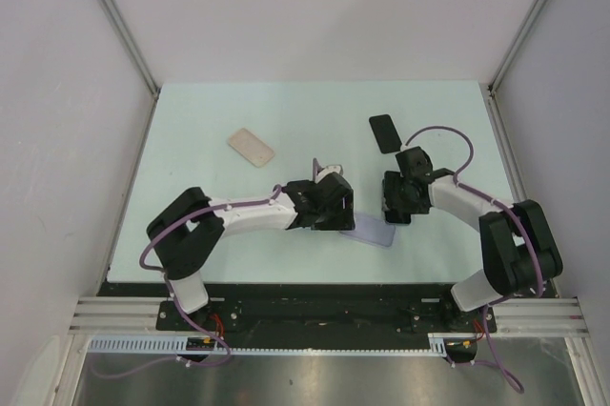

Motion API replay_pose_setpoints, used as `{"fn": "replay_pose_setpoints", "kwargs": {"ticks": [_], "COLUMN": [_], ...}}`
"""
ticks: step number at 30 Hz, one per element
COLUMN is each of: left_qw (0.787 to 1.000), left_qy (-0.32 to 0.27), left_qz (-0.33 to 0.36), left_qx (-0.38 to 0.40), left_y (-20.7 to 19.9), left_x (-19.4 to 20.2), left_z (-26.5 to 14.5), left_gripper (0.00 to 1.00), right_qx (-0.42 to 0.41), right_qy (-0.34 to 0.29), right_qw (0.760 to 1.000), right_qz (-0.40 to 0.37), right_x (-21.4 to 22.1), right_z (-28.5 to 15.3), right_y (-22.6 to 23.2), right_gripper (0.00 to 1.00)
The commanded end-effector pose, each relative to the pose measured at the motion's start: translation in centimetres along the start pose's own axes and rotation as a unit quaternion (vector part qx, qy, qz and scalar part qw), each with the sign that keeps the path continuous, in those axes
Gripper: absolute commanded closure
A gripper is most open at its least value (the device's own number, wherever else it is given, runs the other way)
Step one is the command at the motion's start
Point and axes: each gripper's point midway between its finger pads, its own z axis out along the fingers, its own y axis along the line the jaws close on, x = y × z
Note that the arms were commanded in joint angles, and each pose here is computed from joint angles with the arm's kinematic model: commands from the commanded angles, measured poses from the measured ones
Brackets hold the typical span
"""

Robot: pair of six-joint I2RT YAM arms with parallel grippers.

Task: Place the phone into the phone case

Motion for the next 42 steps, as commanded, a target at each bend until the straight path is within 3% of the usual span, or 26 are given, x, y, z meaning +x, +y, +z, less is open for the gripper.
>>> {"fn": "replay_pose_setpoints", "kwargs": {"ticks": [1,14,17,18,23,24,25,32,38,42], "left_qw": [1.000,0.996,0.994,0.993,0.986,0.983,0.981,0.934,0.871,0.856], "left_qy": [-0.015,0.000,-0.002,-0.002,0.002,-0.003,-0.008,-0.064,-0.047,-0.016], "left_qz": [0.022,0.081,0.100,0.113,0.158,0.178,0.189,0.351,0.488,0.513], "left_qx": [0.001,-0.040,-0.047,-0.047,-0.045,-0.042,-0.039,0.004,0.035,0.070], "left_y": [-1.4,0.5,0.6,0.5,0.0,-0.4,-0.6,-1.3,-1.1,-1.0], "left_x": [-0.7,0.1,-0.2,-0.3,-1.2,-1.8,-2.3,-7.5,-8.1,-7.3], "left_z": [-0.3,2.2,2.7,3.0,3.6,3.8,3.8,3.1,3.4,3.8], "left_gripper": [0.32,0.41,0.53,0.63,0.88,0.98,1.00,1.00,1.00,1.00], "right_qx": [-0.006,-0.002,-0.008,-0.009,-0.027,-0.029,-0.032,-0.072,-0.085,-0.102], "right_qy": [-0.017,-0.027,-0.036,-0.037,-0.046,-0.049,-0.056,-0.090,-0.093,-0.098], "right_qw": [0.999,0.998,0.998,0.998,0.997,0.997,0.996,0.993,0.992,0.990], "right_qz": [0.028,0.048,0.053,0.054,0.058,0.059,0.060,0.033,0.015,0.004], "right_x": [0.4,0.5,0.2,0.2,0.1,0.0,-0.2,-0.7,-0.1,0.6], "right_z": [-1.3,-1.7,-2.3,-2.3,-3.5,-3.7,-4.1,-5.8,-5.8,-5.9], "right_y": [-0.3,-1.7,-1.9,-2.0,-2.0,-2.0,-2.0,-0.3,1.3,2.7], "right_gripper": [0.45,0.47,0.48,0.48,0.48,0.48,0.48,0.48,0.49,0.50]}}
